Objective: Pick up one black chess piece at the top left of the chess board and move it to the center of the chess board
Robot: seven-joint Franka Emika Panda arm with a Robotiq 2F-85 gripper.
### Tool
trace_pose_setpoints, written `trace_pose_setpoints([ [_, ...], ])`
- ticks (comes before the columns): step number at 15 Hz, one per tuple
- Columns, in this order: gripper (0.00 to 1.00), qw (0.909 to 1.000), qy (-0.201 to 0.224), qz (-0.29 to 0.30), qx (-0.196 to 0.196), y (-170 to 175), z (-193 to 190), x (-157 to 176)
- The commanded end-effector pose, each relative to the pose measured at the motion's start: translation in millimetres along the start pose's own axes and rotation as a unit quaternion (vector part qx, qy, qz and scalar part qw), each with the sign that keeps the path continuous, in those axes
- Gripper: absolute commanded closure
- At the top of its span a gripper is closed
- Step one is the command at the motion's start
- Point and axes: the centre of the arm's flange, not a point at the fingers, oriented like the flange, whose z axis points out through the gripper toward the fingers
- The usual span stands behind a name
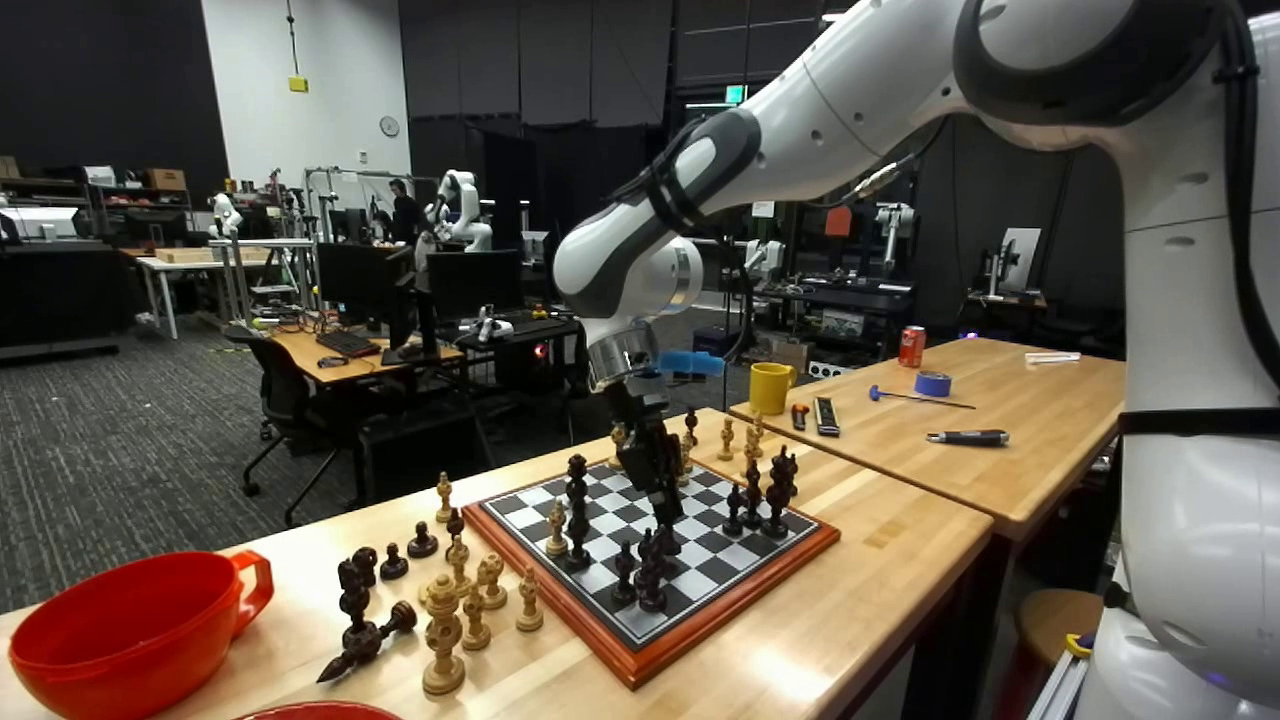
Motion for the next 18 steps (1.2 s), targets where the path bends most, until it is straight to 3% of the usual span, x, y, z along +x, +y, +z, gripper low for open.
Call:
trace_pose_setpoints([
  [1,0.4,0.9999,0.004,-0.008,-0.008,-4.6,-3.0,-8.1],
  [7,0.02,0.9999,0.013,-0.004,-0.006,-4.7,-12.4,-9.0],
  [9,0.0,0.9995,0.03,0.001,-0.006,-6.1,-25.2,-10.2],
  [12,0.0,0.9944,0.104,0.016,-0.006,-10.2,-60.9,-9.4],
  [15,0.0,0.9816,0.189,0.027,-0.002,-19.2,-111.3,-10.8],
  [18,0.0,0.9619,0.268,0.042,-0.033,-26.5,-161.6,-23.3],
])
